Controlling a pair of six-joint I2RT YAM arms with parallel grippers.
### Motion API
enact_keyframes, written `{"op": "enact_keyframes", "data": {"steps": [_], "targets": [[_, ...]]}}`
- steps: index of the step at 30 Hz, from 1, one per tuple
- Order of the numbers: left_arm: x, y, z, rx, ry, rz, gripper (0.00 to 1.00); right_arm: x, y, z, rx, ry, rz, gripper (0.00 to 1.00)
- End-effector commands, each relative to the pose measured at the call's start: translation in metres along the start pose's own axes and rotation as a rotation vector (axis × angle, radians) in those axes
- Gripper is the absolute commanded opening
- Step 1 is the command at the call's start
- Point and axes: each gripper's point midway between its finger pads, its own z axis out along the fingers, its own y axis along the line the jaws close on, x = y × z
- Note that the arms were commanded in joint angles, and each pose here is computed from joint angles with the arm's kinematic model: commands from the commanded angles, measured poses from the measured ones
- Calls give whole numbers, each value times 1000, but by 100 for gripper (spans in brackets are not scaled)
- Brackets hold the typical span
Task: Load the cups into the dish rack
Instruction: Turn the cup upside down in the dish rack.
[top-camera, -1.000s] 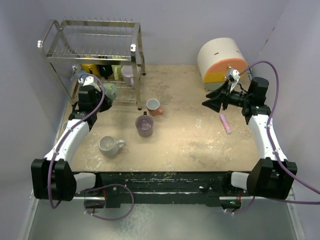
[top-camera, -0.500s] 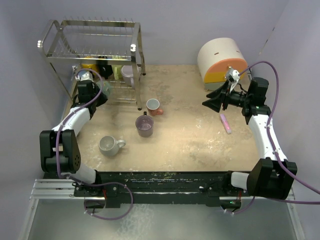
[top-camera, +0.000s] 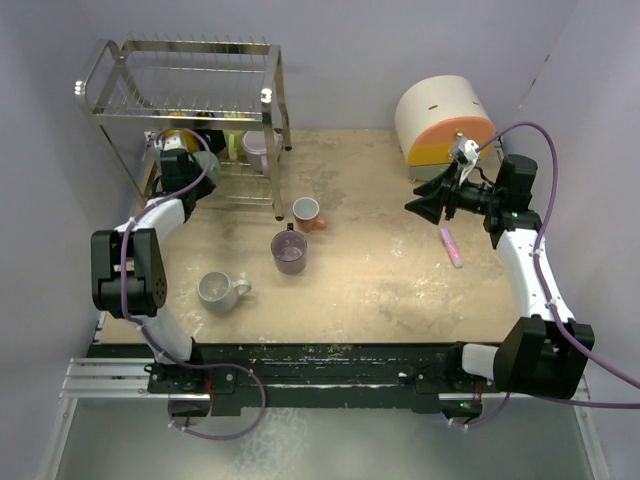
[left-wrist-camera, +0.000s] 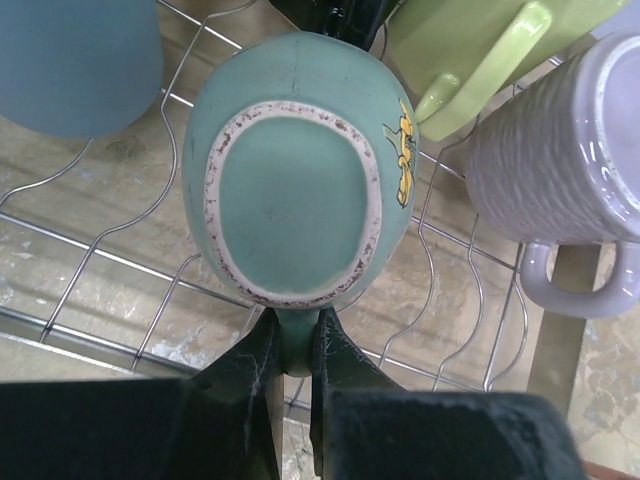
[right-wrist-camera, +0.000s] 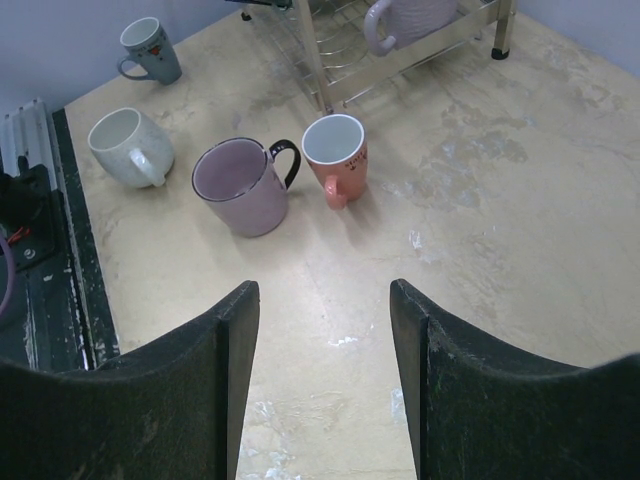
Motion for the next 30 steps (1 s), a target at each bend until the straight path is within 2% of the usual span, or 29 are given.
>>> {"op": "enact_keyframes", "data": {"steps": [1,18,30], "targets": [[-51,-16,8,45,-141,26,0,-13,1,-2,8,-13,-52,57],[-49,5,47,-74,-30,165,3,-11,-2,-2,14,-8,-51,57],[-41,21,54,-141,10,221,16,-10,-3,-1,16,-7,-50,57]]}}
